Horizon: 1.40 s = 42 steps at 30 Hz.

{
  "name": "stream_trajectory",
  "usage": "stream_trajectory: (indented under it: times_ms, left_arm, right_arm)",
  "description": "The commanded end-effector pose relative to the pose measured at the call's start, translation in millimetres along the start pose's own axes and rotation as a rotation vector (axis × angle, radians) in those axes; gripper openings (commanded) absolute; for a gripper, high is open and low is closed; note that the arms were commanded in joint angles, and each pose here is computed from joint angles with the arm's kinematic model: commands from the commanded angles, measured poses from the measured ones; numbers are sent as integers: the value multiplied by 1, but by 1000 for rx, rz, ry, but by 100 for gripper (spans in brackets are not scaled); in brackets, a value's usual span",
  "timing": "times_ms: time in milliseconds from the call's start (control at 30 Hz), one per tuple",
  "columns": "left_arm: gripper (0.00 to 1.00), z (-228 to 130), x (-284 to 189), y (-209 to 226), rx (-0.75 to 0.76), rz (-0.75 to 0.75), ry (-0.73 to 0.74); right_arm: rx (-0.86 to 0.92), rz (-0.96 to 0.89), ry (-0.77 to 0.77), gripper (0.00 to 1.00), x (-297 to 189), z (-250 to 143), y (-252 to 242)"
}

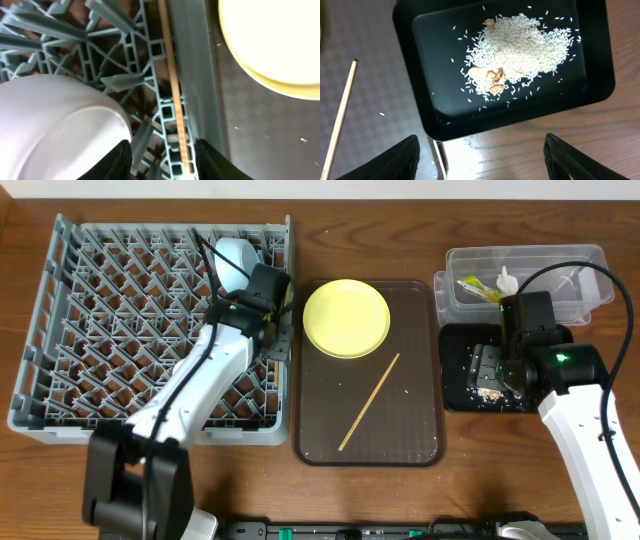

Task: Sort waste into correct bins and load items into the dishwasher rack
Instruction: 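Carry the chopstick with the left gripper and stand it in the rack, then reach the left gripper back to the tray and grasp the second chopstick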

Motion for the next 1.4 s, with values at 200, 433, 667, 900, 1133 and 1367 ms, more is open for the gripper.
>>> stream_trajectory:
  times_ms: [200,433,667,900,1133,1367]
  left_arm:
    - [40,-6,-66,-65,128,-320,-101]
    - [40,-41,-53,-121,287,-396,-13]
    - [46,-74,-14,-164,404,-394,103]
    - [45,-99,25,-188,472,-365,183]
    - [45,-111,52,-189,492,-309,231]
    - [44,-116,65,-190,495,-295,257]
  right_arm:
    - [28,-10,-31,77,-6,7,-4]
    - [28,-10,-31,78,-6,7,-4]
    - [27,-3,-27,78,-6,6,-4]
    - [27,-4,-26,78,-6,6,-4]
    - [27,-4,-26,78,-6,6,-4]
    - [27,-4,-26,78,-6,6,-4]
Point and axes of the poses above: each gripper's point midway between its finger pads, its own x axis out along the fingers, its own y axis along the line the jaws close on, z = x × y, the point moved 5 cm from there along -x, back along the fingers, and after that the axes turned 5 degrees about -x, right-handed, at the moved point
